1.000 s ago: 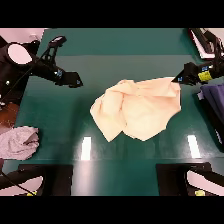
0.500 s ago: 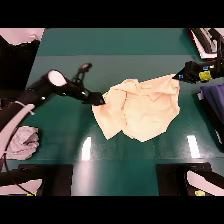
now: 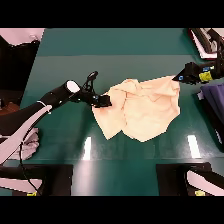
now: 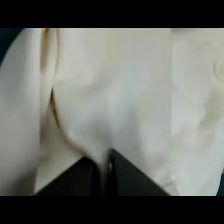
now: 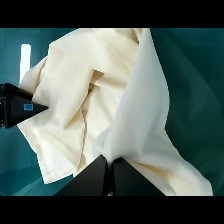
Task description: Fold the shirts.
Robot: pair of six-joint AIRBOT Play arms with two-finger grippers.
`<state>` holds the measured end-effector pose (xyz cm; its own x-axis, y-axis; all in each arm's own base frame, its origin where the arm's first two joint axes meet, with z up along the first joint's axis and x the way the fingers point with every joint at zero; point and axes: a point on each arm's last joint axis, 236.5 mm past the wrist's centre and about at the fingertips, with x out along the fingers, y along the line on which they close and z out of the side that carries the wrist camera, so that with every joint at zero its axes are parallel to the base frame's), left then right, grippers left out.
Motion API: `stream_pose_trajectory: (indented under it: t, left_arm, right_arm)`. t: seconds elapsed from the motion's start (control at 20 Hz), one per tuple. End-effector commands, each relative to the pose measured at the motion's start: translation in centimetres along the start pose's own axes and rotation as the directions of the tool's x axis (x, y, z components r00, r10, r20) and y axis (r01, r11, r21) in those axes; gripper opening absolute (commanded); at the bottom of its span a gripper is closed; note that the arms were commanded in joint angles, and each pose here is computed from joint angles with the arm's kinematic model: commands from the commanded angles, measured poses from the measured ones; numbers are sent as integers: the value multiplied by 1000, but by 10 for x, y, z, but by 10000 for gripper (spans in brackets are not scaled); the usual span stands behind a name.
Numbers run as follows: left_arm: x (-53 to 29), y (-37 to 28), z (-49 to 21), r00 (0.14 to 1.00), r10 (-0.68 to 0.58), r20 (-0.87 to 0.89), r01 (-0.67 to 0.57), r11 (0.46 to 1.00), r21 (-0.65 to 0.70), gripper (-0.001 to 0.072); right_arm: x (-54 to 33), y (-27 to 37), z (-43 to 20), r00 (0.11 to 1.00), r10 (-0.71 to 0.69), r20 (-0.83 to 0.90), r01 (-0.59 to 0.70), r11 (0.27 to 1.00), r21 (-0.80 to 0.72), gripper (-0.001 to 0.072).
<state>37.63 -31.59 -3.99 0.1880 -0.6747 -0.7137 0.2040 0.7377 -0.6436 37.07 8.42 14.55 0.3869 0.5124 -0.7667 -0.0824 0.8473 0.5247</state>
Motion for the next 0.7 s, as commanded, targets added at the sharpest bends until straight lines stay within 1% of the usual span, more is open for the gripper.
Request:
stream_pose_trajectory:
  t: [0.0, 0.05, 0.15, 0.25, 0.35, 0.45, 0.5, 0.6, 0.65]
  left_arm:
    - [-3, -11, 8, 999, -34, 12, 34, 999, -4, 28]
    - [-12, -17, 14, 999, -46, 4, 46, 998, 34, 27]
    - [-54, -25, 40, 999, -32, 35, 28, 992, 124, 27]
    - [-130, -40, 80, 987, -5, 161, -33, 971, 235, 26]
    - [-229, -67, 112, 938, 8, 347, -129, 936, 327, 27]
    - [-329, -104, 119, 849, 12, 529, -259, 881, 396, 27]
    - [-377, -124, 114, 790, 10, 613, -335, 844, 418, 27]
    - [-454, -165, 92, 665, -18, 746, -464, 773, 432, 28]
    - [-485, -184, 77, 612, -51, 789, -498, 750, 435, 28]
  right_arm:
    - [0, 1, -1, 1000, 1, -3, -1, 1000, -1, 24]
    - [-3, 2, 2, 1000, 1, 6, -1, 1000, -9, 24]
    - [-23, 12, 20, 997, 0, 71, 4, 998, -62, 24]
    - [-60, 37, 48, 983, 10, 184, 15, 990, -138, 24]
    - [-106, 69, 72, 949, 35, 312, 38, 974, -223, 24]
    - [-153, 101, 86, 903, 67, 425, 70, 951, -300, 24]
    - [-176, 116, 90, 875, 86, 476, 90, 938, -334, 24]
    - [-215, 142, 90, 822, 123, 556, 124, 914, -386, 24]
    - [-232, 154, 86, 792, 140, 594, 140, 905, -401, 24]
